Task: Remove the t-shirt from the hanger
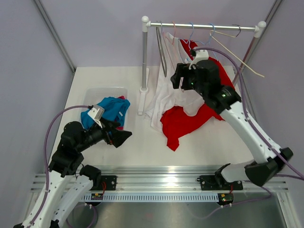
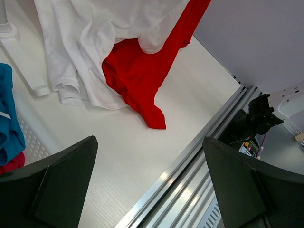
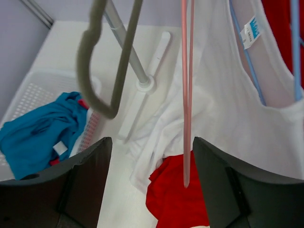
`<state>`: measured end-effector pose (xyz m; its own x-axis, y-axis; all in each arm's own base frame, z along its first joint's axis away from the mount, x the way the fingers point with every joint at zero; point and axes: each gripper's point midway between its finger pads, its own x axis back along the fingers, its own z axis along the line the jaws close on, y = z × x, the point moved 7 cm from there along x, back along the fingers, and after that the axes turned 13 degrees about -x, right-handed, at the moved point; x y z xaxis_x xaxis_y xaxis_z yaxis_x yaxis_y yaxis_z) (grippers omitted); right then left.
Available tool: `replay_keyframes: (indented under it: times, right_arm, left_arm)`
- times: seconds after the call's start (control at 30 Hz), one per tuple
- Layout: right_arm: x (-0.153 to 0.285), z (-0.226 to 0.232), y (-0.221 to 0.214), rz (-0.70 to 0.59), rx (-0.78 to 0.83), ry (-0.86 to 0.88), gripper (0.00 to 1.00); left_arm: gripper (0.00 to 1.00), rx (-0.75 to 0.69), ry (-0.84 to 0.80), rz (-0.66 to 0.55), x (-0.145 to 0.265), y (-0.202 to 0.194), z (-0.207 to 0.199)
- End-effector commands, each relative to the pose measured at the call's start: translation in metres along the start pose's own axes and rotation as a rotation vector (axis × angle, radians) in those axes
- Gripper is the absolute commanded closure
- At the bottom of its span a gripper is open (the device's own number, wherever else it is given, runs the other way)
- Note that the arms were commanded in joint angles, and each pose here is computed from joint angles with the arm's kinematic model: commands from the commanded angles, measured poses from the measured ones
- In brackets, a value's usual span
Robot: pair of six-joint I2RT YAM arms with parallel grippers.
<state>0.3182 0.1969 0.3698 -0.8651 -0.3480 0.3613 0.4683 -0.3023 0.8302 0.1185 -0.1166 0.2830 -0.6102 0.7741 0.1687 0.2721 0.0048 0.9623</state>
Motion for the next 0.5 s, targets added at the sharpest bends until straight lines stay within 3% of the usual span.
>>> replay_keyframes:
  times: [0.0, 0.17, 0.37, 0.47]
  right_arm:
    - [0.048, 0.003, 0.015, -0.08, -0.001, 0.132, 0.23]
    - [0.061, -0.043, 0.02, -0.114, -0.063, 0.057, 0.39]
    - [0.048, -0.091, 0.039, -0.099, -0.035, -0.098, 0.39]
    - [0.033, -0.099, 0.032, 0.011, -0.037, -0.03, 0.38]
  left_arm:
    - [0.01, -0.046, -0.03, -0.094, 0.008, 0.028, -0.01]
    - [0.01, -0.038, -0.046, -0.085, 0.007, 0.026, -0.012]
    - [0.01, -0.033, -0.078, -0.07, 0.006, 0.013, -0.013]
    - [0.01, -0.025, -0.109, -0.066, 0.004, 0.007, -0.014]
